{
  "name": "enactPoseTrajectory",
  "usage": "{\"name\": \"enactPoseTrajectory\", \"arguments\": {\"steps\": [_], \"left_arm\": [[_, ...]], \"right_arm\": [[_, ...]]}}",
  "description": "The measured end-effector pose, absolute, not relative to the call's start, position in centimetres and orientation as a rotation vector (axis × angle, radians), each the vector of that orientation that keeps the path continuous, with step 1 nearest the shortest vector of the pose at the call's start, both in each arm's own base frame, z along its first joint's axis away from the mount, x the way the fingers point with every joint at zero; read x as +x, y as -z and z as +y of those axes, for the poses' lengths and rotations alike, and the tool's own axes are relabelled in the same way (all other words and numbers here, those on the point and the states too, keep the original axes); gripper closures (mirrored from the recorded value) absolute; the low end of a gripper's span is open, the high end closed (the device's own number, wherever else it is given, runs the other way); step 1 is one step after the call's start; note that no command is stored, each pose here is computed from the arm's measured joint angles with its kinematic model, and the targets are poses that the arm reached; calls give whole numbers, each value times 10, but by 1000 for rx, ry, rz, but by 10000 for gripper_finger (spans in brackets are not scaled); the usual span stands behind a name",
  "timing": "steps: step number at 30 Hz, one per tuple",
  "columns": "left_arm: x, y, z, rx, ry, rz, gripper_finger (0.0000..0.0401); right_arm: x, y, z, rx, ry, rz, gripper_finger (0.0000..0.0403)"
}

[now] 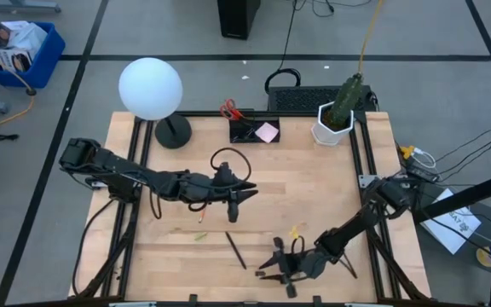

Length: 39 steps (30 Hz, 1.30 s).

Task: Pick and place office supplies into organizer
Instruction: Put the binder clip into the desk organizer

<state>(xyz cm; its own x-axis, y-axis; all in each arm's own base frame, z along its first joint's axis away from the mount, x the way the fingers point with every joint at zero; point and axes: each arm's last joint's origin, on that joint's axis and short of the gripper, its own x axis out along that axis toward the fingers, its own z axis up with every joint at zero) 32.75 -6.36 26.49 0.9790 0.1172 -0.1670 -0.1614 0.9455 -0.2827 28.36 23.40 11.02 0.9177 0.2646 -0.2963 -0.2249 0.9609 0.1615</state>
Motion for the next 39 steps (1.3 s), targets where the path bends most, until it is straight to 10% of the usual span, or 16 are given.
{"name": "enactPoseTrajectory", "arguments": {"steps": [39], "left_arm": [[318,-259,-96,-287,-36,223,304]], "right_arm": [[298,-89,249,-249,-124,477,273]]}}
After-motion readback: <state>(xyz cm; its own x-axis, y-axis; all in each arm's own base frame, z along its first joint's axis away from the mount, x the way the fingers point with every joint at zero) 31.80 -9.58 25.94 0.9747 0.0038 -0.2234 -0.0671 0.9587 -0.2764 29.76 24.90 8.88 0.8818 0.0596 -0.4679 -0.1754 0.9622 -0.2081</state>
